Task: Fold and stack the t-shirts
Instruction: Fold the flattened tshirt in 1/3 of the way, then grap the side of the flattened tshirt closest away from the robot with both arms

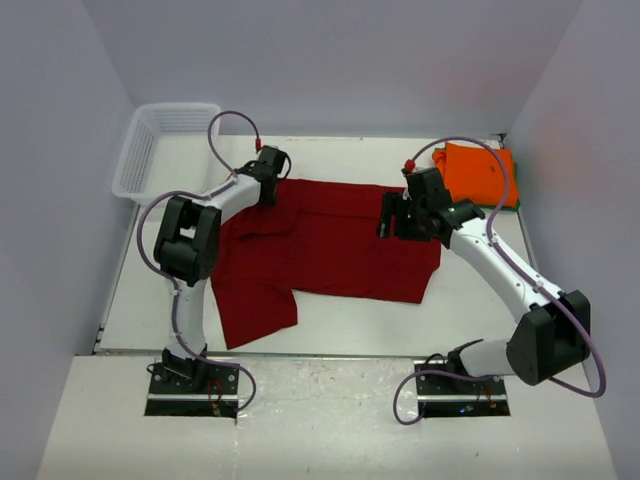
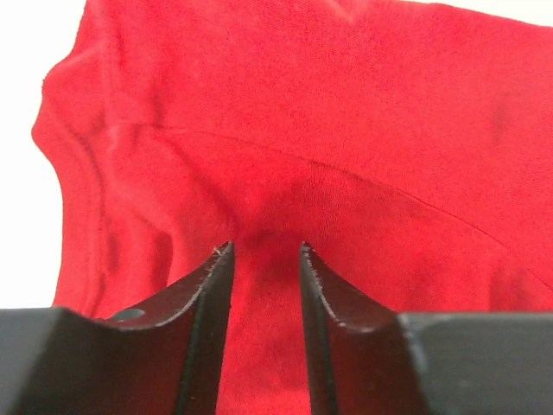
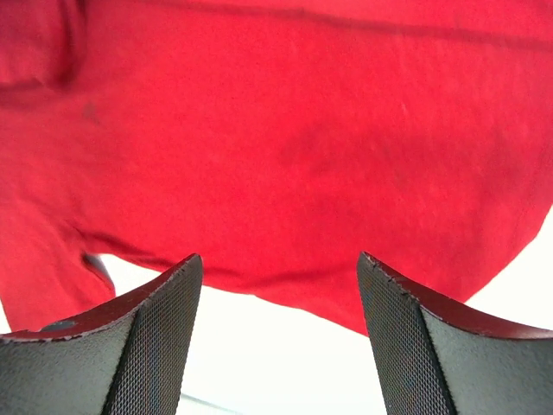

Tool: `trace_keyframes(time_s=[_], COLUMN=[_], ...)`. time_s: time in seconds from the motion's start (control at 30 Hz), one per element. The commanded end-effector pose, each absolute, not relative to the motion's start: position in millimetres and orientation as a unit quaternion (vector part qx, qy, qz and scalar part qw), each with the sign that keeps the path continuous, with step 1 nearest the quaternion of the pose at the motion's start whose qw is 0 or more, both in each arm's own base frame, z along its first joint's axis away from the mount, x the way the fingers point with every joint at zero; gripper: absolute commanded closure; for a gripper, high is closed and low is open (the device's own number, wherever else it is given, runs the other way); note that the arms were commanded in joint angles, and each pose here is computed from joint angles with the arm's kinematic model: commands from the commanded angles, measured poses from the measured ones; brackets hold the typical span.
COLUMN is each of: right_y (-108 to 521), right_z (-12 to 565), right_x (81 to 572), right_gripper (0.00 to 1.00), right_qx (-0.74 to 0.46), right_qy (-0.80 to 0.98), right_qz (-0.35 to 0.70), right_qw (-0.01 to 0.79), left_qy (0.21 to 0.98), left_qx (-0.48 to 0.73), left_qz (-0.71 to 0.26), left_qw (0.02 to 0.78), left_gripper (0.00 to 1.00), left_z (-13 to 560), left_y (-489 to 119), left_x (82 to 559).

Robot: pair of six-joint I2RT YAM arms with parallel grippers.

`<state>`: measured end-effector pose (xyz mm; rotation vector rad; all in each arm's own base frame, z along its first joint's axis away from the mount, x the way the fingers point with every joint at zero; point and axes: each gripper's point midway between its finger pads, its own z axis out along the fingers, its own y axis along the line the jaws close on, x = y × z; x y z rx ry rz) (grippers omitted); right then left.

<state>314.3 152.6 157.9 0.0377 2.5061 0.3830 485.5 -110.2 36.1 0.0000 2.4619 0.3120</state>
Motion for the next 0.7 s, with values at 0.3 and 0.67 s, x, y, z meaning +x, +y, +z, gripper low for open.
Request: trace_keyframes(time_s=[0.3, 0.67], right_y=[123.1, 97.2], right_z=[145.8, 122.1], right_x=[261.9, 236.1], right_gripper=[0.27, 0.25], right_qx=[0.082, 0.168], right_qy=[0.946, 0.94], right_qz=[0.099, 0.066], right_qw=[0.299, 0.29], left_qy=[0.893, 0.886], left_qx=[-0.034, 0.224], left_qz=[0.07, -0.205], left_qw=[0.444, 0.351], left_gripper=[0.57, 0.8], left_z=[151.0, 126.0], left_y=[-129.6, -337.1], left_x=[474.3, 360.0])
